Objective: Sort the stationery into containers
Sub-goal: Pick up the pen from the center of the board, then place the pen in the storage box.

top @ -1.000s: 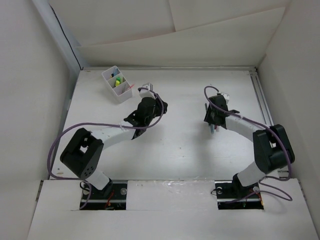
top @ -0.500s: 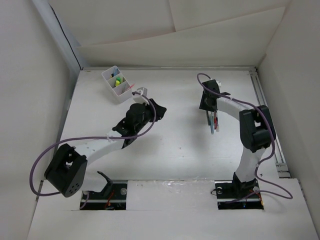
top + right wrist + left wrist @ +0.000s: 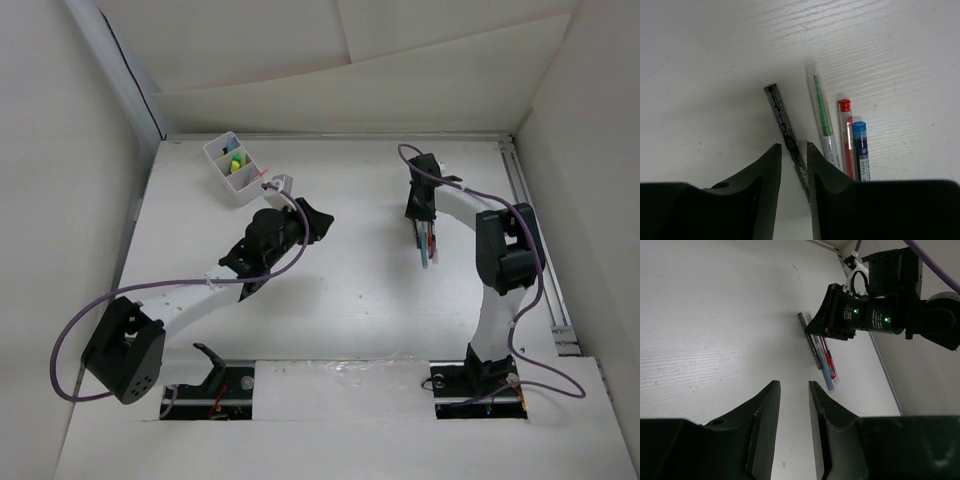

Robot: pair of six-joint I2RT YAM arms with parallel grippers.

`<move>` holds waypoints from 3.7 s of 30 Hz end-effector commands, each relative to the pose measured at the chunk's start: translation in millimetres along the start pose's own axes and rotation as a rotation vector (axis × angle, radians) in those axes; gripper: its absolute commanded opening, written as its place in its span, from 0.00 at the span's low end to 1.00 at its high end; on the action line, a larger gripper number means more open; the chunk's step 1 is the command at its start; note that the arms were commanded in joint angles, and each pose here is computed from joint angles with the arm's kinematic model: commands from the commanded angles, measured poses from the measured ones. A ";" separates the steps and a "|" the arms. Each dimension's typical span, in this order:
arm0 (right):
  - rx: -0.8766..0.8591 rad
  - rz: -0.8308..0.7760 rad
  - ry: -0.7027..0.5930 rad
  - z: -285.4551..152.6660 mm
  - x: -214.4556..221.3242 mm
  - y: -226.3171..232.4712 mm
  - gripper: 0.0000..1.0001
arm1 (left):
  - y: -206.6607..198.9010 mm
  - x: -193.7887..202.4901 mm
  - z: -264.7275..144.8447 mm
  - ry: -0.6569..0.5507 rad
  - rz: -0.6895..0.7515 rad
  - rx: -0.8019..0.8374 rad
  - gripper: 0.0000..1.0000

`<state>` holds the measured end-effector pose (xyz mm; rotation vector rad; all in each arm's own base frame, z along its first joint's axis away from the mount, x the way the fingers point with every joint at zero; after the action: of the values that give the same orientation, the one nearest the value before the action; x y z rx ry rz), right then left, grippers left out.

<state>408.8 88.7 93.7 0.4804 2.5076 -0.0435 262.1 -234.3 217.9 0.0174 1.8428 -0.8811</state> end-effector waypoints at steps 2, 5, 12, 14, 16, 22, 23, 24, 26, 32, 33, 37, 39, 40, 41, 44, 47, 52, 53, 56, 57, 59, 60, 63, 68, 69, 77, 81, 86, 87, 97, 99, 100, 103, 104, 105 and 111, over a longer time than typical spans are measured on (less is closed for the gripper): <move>-0.027 -0.035 0.022 -0.7 -13.1 5.3 0.32 | -10.3 -15.0 -8.9 -0.060 0.012 0.055 0.26; -0.021 -0.078 0.067 0.4 -6.5 7.6 0.32 | -10.3 -15.0 -9.0 -0.060 0.012 0.055 0.26; -0.080 -0.111 0.102 -3.1 1.8 22.4 0.25 | -2.2 -17.2 -10.5 -0.065 0.009 0.031 0.26; -0.085 -0.118 0.094 -4.9 1.4 21.7 0.14 | 4.2 -20.2 -10.4 -0.063 -0.007 0.017 0.27; -0.085 -0.131 0.106 -5.3 10.6 22.0 0.02 | 4.4 -20.2 -10.3 -0.064 -0.007 0.016 0.27; -0.183 -0.161 0.058 -16.0 13.4 32.3 0.00 | 3.4 -18.4 -4.2 -0.030 -0.007 0.014 0.28; -0.197 -0.156 0.035 -20.4 12.6 31.3 0.00 | 2.7 -17.7 -1.5 -0.021 -0.007 0.020 0.28; -0.214 -0.167 0.038 -25.7 16.8 34.9 0.00 | 5.4 -13.9 1.2 -0.008 -0.007 0.011 0.30; -0.275 -0.192 0.007 -37.0 18.6 46.5 0.00 | 3.9 -14.2 7.6 0.008 -0.007 0.013 0.30; -0.595 -0.286 -0.042 -90.3 46.2 77.4 0.00 | -0.9 -6.4 24.4 0.110 0.007 0.051 0.30; -0.630 -0.306 -0.039 -97.1 54.5 82.7 0.00 | -2.1 -8.1 27.5 0.112 0.007 0.049 0.30; -0.736 -0.366 -0.026 -109.2 86.2 88.3 0.00 | 5.8 7.1 37.8 0.191 0.001 0.022 0.33; -0.783 -0.387 -0.059 -117.6 89.9 93.2 0.00 | 7.0 11.5 39.4 0.210 -0.012 0.023 0.34; -0.805 -0.398 -0.058 -121.0 93.2 97.6 0.00 | 10.5 17.3 41.0 0.231 -0.026 0.007 0.34; -0.800 -0.400 -0.049 -118.8 96.5 95.5 0.00 | 8.4 14.1 41.8 0.229 -0.026 0.008 0.34; -0.856 -0.426 -0.054 -128.4 104.6 104.7 0.00 | 13.3 20.1 43.0 0.250 -0.050 -0.026 0.34; -0.855 -0.437 -0.067 -133.5 107.8 108.2 0.00 | 17.7 20.7 43.8 0.230 -0.087 -0.072 0.32; -0.868 -0.449 -0.077 -141.7 111.8 109.7 0.00 | 20.5 29.7 52.6 0.272 -0.110 -0.079 0.34; -0.875 -0.447 -0.087 -145.6 109.7 109.6 0.00 | 18.6 32.6 54.1 0.288 -0.114 -0.051 0.34; -0.866 -0.444 -0.095 -146.1 109.6 107.1 0.00 | 21.4 39.0 63.0 0.319 -0.127 -0.063 0.34; -0.866 -0.444 -0.095 -146.1 109.6 107.1 0.00 | 22.4 38.5 63.5 0.313 -0.126 -0.071 0.34; -0.878 -0.450 -0.100 -150.7 111.0 108.9 0.00 | 22.8 39.5 63.6 0.303 -0.134 -0.065 0.34; -0.884 -0.449 -0.109 -154.1 109.2 108.7 0.00 | 22.5 39.5 63.6 0.303 -0.143 -0.067 0.34; -0.888 -0.456 -0.121 -154.4 107.8 109.5 0.00 | 23.9 41.5 67.3 0.309 -0.144 -0.071 0.34; -0.900 -0.464 -0.113 -156.0 111.3 111.4 0.00 | 17.9 43.5 67.0 0.308 -0.151 -0.034 0.28; -0.888 -0.461 -0.120 -155.1 110.3 111.0 0.00 | 19.8 46.3 68.1 0.315 -0.151 -0.040 0.23; -0.886 -0.457 -0.133 -158.1 109.1 108.4 0.00 | 18.3 44.0 63.7 0.322 -0.152 -0.046 0.00; -0.893 -0.446 -0.139 -162.1 107.3 108.3 0.10 | 15.1 33.0 62.5 0.282 -0.137 -0.056 0.00; -0.892 -0.425 -0.172 -169.0 99.1 98.8 0.36 | 20.0 15.6 64.2 0.239 -0.131 -0.083 0.00; -0.897 -0.423 -0.180 -172.4 98.9 96.4 0.43 | 24.8 14.4 64.1 0.236 -0.133 -0.104 0.00; -0.898 -0.345 -0.283 -195.5 84.0 78.7 0.54 | 56.5 -47.7 73.0 0.062 -0.179 -0.206 0.00; -0.859 -0.306 -0.309 -192.7 76.2 69.9 0.54 | 60.9 -69.6 72.9 -0.005 -0.180 -0.237 0.00; -0.855 -0.285 -0.306 -192.5 76.0 66.0 0.54 | 60.7 -91.7 74.0 -0.054 -0.181 -0.249 0.00; -0.847 -0.256 -0.315 -192.9 71.5 60.0 0.54 | 61.1 -131.8 75.5 -0.152 -0.166 -0.324 0.00; -0.849 -0.247 -0.313 -193.8 73.3 58.0 0.54 | 65.8 -138.2 75.0 -0.153 -0.157 -0.366 0.00; -0.838 -0.242 -0.319 -193.0 72.2 57.3 0.54 | 71.5 -148.4 75.0 -0.172 -0.131 -0.407 0.00; -0.846 -0.220 -0.332 -195.6 68.0 53.0 0.52 | 125.8 -212.1 72.5 -0.277 -0.062 -0.696 0.00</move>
<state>265.6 187.9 204.5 -0.1755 2.0819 0.7280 452.9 -149.5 314.3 -0.4852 1.7757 -0.4718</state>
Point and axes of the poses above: each gripper's point midway between its finger pads, its own z axis out along the fingers, its own y axis along the line the jaws close on, x = y × z, the point moved 7 cm from there along -z, back along the fingers, and after that the axes turned 6 degrees about z, right-handed, at the moved point
